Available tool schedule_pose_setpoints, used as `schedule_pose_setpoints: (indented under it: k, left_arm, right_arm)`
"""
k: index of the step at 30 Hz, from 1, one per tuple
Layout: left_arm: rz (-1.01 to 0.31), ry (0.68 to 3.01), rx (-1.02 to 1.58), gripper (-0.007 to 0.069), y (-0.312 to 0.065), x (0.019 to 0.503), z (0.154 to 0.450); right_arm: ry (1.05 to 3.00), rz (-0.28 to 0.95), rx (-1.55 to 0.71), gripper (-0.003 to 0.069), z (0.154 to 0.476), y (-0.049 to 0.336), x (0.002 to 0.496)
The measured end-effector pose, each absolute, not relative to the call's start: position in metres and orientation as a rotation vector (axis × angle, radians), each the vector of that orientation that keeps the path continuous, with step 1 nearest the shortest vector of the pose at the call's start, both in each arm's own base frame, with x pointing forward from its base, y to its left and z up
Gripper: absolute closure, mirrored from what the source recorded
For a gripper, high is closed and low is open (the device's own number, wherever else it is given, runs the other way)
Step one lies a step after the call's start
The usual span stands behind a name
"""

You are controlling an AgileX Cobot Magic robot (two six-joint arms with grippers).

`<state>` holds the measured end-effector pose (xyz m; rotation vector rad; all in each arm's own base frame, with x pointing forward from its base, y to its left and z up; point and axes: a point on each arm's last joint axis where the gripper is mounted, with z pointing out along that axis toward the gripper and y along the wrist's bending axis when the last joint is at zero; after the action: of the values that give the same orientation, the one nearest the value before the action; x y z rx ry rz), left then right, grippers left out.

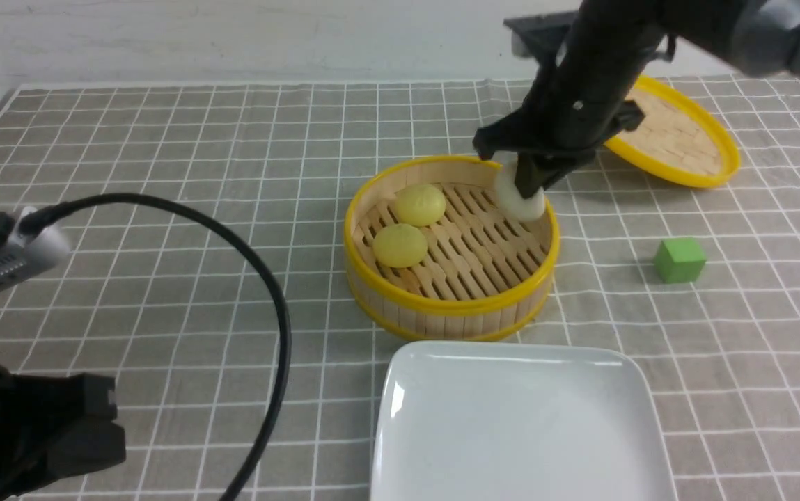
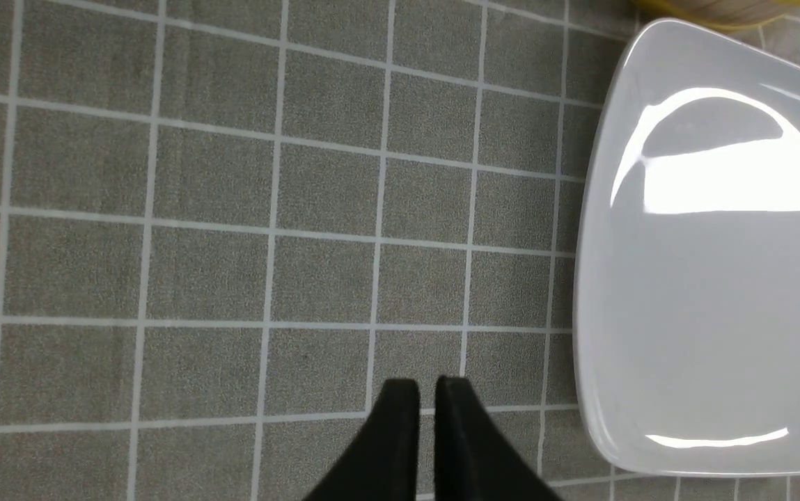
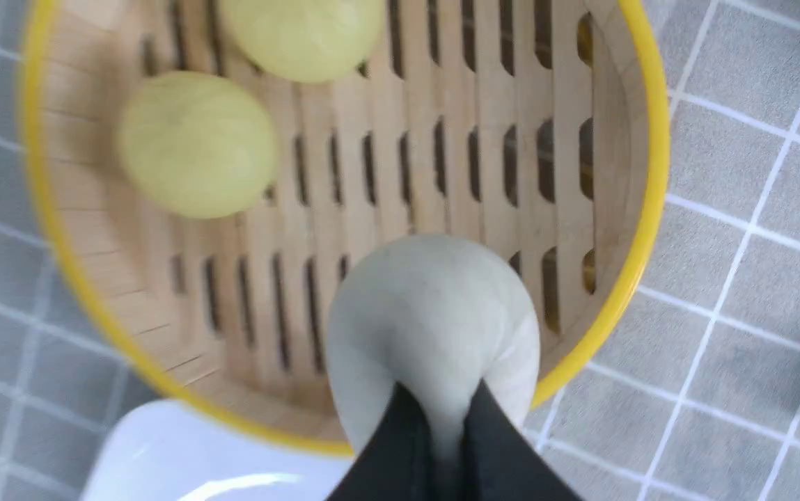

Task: Put the steamed buns into the plate on the grey tablecloth.
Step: 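Move the steamed bun from the bamboo steamer onto the white plate with the right gripper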

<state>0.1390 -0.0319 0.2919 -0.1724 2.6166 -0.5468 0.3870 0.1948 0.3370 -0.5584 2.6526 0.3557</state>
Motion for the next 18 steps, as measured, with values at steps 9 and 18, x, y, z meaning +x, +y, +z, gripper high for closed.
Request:
schedule_pose_setpoints:
  k: [9, 18]
  left_arm:
    - [-0.529, 2.621, -0.167, 0.0547, -0.031, 0.139, 0.291]
    - [-0.529, 2.627, -0.170, 0.0511, -0.031, 0.141, 0.290]
  right_arm:
    - [2.861, 0.539, -0.564, 0.0638, 0.320, 0.170, 0.291]
    - [2.997, 0.441, -0.553, 0.0579, 0.216, 0.176, 0.265]
